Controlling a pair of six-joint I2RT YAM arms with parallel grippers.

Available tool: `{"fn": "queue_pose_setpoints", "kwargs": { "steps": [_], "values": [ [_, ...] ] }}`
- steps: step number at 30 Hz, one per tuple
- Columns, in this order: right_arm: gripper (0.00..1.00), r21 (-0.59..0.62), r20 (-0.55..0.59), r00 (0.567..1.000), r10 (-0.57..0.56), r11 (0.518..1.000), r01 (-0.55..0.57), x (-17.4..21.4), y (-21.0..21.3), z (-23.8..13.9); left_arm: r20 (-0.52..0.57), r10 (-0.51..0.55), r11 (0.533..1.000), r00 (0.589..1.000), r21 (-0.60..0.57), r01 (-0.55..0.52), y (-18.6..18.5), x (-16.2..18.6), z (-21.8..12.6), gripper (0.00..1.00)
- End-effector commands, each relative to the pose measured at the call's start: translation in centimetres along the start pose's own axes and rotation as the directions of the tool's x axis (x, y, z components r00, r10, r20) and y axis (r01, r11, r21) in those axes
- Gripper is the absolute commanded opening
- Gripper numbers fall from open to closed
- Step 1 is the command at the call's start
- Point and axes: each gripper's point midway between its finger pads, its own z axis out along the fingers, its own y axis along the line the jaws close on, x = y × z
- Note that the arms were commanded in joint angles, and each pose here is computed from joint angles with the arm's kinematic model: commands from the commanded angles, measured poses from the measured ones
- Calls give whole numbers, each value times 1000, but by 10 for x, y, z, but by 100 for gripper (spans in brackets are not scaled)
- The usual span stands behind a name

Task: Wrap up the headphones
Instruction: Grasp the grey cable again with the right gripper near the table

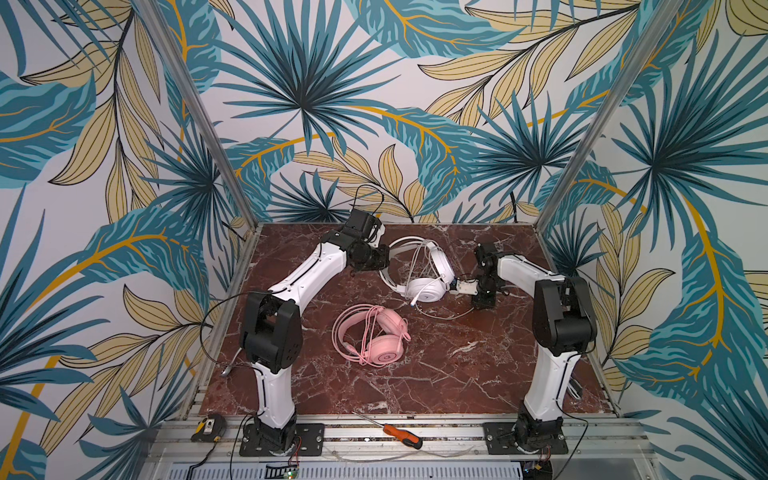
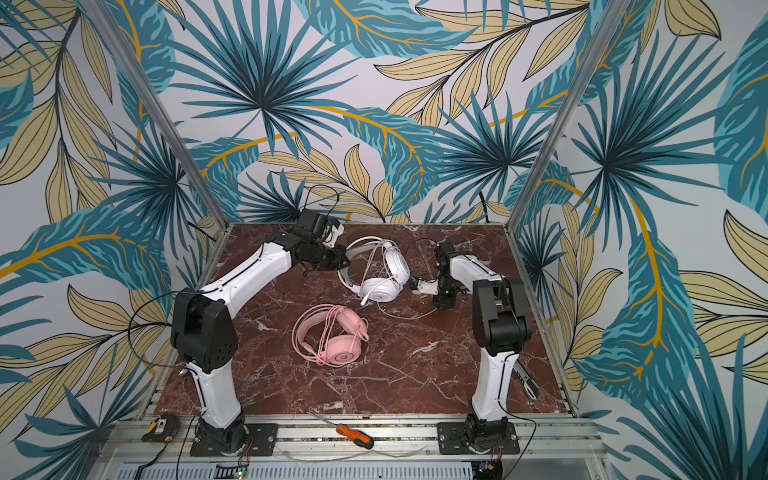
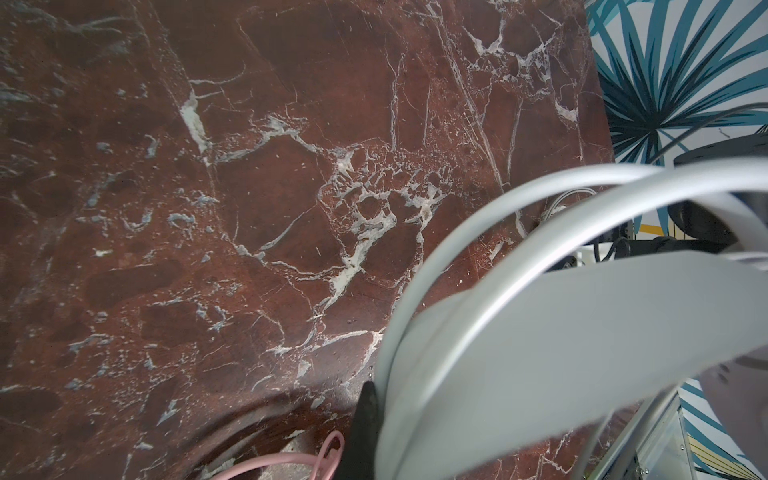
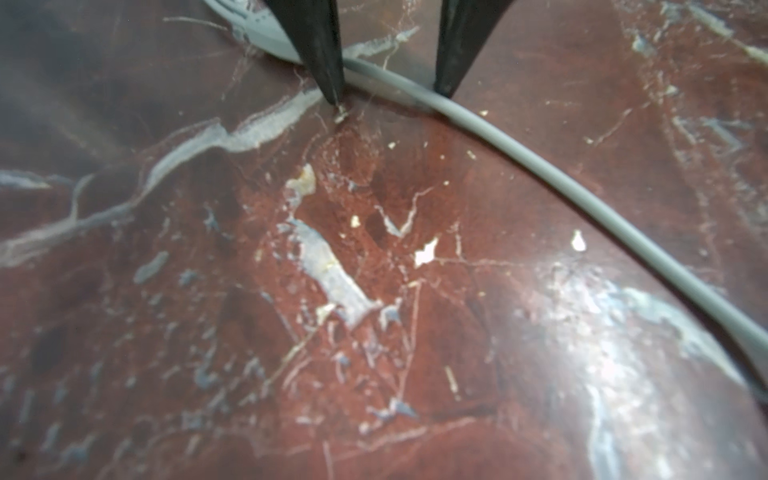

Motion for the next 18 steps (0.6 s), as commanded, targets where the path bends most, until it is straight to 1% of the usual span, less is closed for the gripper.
{"fn": "queue_pose_setpoints", "kwargs": {
  "steps": [1,2,4,6,7,9,12,15,18],
  "values": [
    [26,-149,-19,1000,-1,989,-1,6,34,23,38,-14,999,999,43,13,-10,-12,-14,0],
    [20,-154,-16,1000,0,988,-2,6,36,23,38,-17,999,999,42,16,-9,-12,-14,0],
    [11,-157,-16,1000,6,988,-8,7,38,23,37,-23,999,999,42,21,-9,-12,-13,0],
    [2,-151,-21,1000,13,988,-16,9,40,23,38,-30,999,999,40,29,-7,-13,-13,0],
    [0,-144,-20,1000,16,989,-18,9,40,24,39,-34,999,999,40,32,-6,-14,-13,0],
    [0,-123,-1,1000,27,992,-27,7,39,22,41,-49,998,998,42,48,-5,-15,-14,0],
    [0,-81,72,997,42,996,-36,-2,39,15,48,-98,994,994,47,95,-1,-19,-17,0],
    [0,-34,134,989,56,998,-52,-9,36,2,63,-166,986,984,40,164,7,-26,-21,0],
    [0,6,186,981,56,998,-58,-15,37,-12,94,-242,970,966,28,240,21,-35,-25,0]
  ]
}}
